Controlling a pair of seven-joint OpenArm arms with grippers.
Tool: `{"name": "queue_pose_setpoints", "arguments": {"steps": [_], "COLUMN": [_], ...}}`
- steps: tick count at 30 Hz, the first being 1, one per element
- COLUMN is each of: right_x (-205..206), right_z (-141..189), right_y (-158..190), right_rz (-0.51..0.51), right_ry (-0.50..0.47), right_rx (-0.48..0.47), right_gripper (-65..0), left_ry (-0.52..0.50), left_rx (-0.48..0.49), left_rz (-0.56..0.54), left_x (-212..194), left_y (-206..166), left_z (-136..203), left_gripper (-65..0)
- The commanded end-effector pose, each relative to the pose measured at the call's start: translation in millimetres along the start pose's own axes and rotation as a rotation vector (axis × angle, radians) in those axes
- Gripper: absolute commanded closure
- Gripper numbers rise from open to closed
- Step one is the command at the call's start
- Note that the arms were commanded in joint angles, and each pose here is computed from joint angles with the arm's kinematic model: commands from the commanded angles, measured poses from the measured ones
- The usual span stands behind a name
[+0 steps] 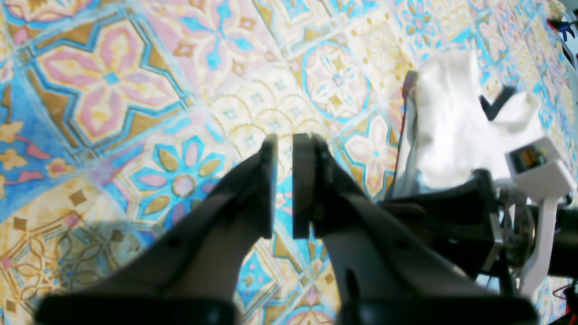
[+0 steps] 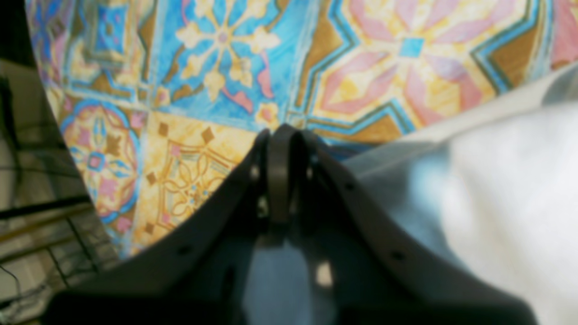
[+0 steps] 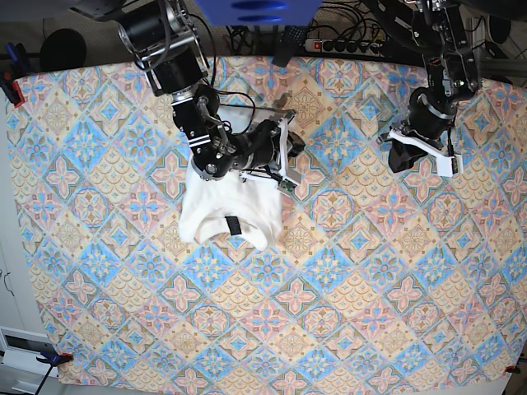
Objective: Fold the T-shirt properly
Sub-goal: 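Press and tuck the shirt's edge with the right gripper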
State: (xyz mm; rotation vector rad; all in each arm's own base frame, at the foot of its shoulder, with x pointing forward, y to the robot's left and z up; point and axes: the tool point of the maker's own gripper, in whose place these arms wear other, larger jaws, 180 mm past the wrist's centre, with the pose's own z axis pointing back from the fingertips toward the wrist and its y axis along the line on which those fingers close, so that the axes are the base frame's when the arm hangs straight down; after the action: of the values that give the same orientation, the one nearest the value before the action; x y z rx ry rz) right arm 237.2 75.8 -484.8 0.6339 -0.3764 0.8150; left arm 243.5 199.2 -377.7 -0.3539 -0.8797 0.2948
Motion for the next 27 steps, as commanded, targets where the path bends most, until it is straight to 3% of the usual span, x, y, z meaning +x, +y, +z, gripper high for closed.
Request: {"name": "queue_pose_setpoints", "arguments": {"steps": [1, 13, 23, 27], "right_x": [-11.8, -59.0, -86.1, -87.2], "right_z": [2.7, 50.9, 91.7, 98.3], "right_y": [-8.0, -78.5, -116.2, -107.5], "right_rz": [0.003, -0.121, -0.092, -0.054], "right_ry": [0.060, 0.083, 0.144, 0.171], "right_rx": [-0.024, -0.175, -0.276, -0.287], "right_gripper": [-0.9, -0.1, -0.1, -0.2], "left_ry": [-0.038, -0.036, -0.036, -0.043], "left_rx": [-0.018, -0.022, -0.024, -0.029], "left_rz": [-0.009, -0.007, -0.004, -0.004], "left_x": [11.8, 11.1, 10.5, 13.3], "left_y": [-4.3, -5.9, -6.8, -9.1], "left_z": [1.8, 0.4, -0.3, -2.0], "left_gripper": [-4.4, -4.4, -4.4, -4.4]}}
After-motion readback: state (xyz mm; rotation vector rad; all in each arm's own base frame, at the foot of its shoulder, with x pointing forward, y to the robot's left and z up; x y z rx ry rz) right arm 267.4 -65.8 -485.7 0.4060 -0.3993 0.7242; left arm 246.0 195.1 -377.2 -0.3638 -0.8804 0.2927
